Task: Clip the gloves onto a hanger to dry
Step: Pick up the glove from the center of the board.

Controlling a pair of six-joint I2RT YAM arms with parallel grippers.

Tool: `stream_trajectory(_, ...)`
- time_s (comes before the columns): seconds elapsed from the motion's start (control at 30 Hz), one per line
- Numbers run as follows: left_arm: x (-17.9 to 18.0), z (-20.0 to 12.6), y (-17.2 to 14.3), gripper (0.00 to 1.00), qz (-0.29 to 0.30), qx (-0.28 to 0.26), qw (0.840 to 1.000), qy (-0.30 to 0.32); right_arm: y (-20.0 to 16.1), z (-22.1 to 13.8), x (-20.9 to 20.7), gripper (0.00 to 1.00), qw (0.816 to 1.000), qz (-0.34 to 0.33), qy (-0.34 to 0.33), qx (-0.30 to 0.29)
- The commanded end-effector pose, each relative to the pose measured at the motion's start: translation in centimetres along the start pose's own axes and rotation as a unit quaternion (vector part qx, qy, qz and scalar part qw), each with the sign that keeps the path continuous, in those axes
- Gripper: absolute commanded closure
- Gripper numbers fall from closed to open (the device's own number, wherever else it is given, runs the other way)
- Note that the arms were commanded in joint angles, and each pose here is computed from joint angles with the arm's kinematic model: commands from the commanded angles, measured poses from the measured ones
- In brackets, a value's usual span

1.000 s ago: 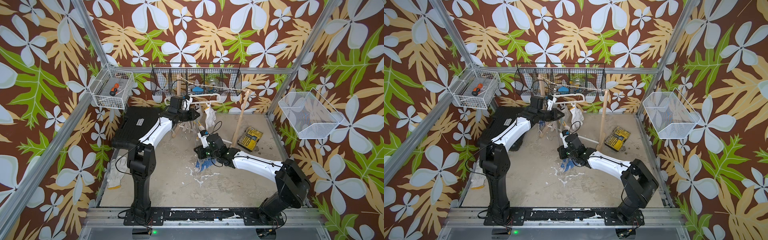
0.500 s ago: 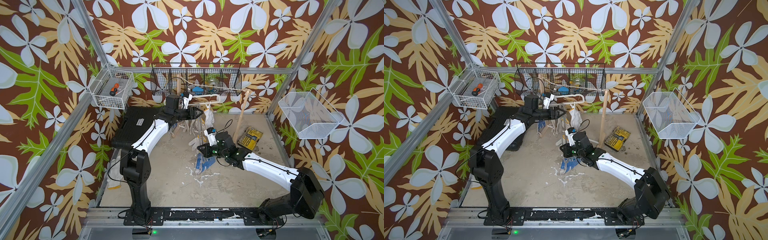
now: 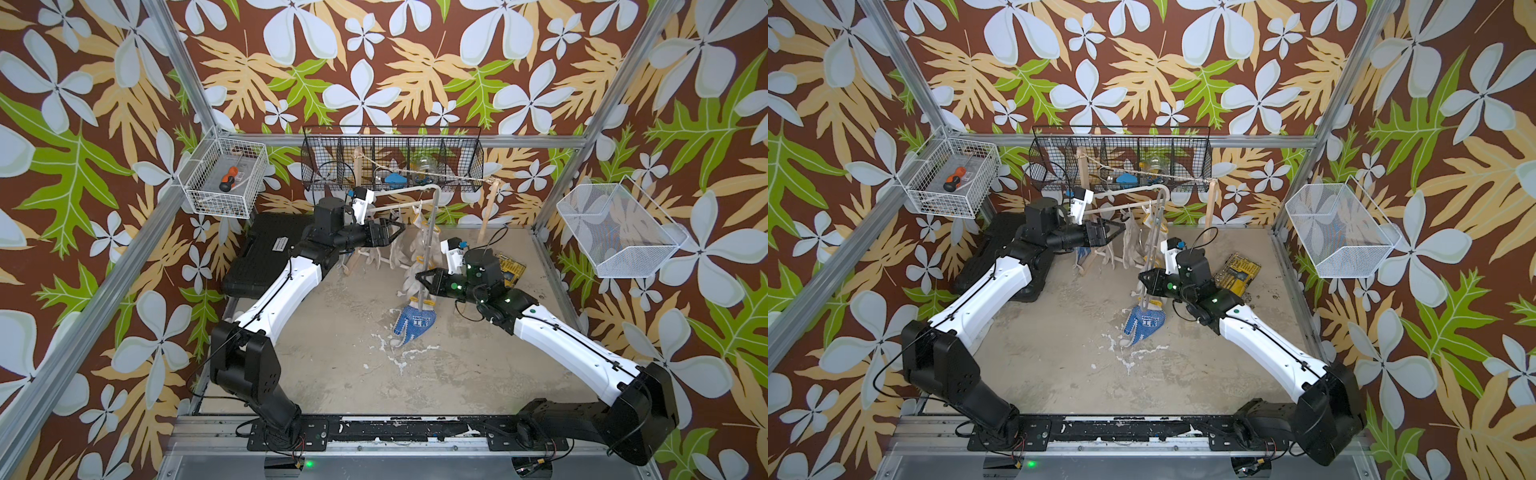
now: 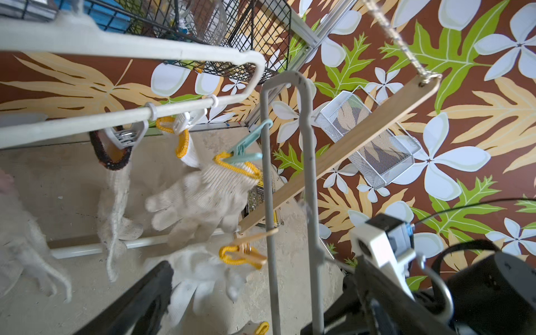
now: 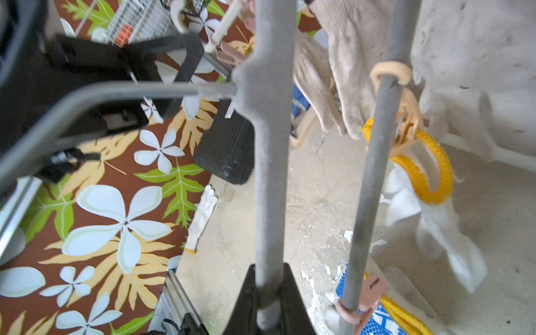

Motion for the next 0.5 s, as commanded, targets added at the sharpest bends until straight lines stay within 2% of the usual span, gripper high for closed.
stream_trajectory(0.0, -1.1, -1.5, 0.7, 0.0, 0.034, -0.024, 0.999, 0.008, 2.7, -0.6, 1.2, 1.0, 0.999, 0.034, 0.025, -0.027)
stream_trajectory(0.2, -1.7, -2.7, 0.0, 0.0, 0.047, -0.016, 0.999, 0.017, 7.3, -0.4, 2.0, 1.0, 0.992, 0.102, 0.055, -0.041)
stream_trajectory(0.3, -1.6, -2.8, -0.2, 0.0, 0.048, -0.011, 0.999, 0.017, 8.8, -0.2, 1.7, 1.0, 0.984, 0.158, 0.067, -0.044)
stream_trajectory(0.47, -2.0, -2.6, 0.0, 0.0, 0.05, -0.004, 0.999, 0.008, 11.5, -0.2, 2.6, 1.0, 0.972, 0.209, 0.09, -0.063)
Point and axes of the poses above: each gripper's point midway between its finger pads, its own z axis out along the fingers, its own x axis along the line the jaws close on, y = z × x, the point moved 6 cm from there along -z, back along the fingers, and after that the axes turned 11 degrees about -z, right-handed, at the moved point
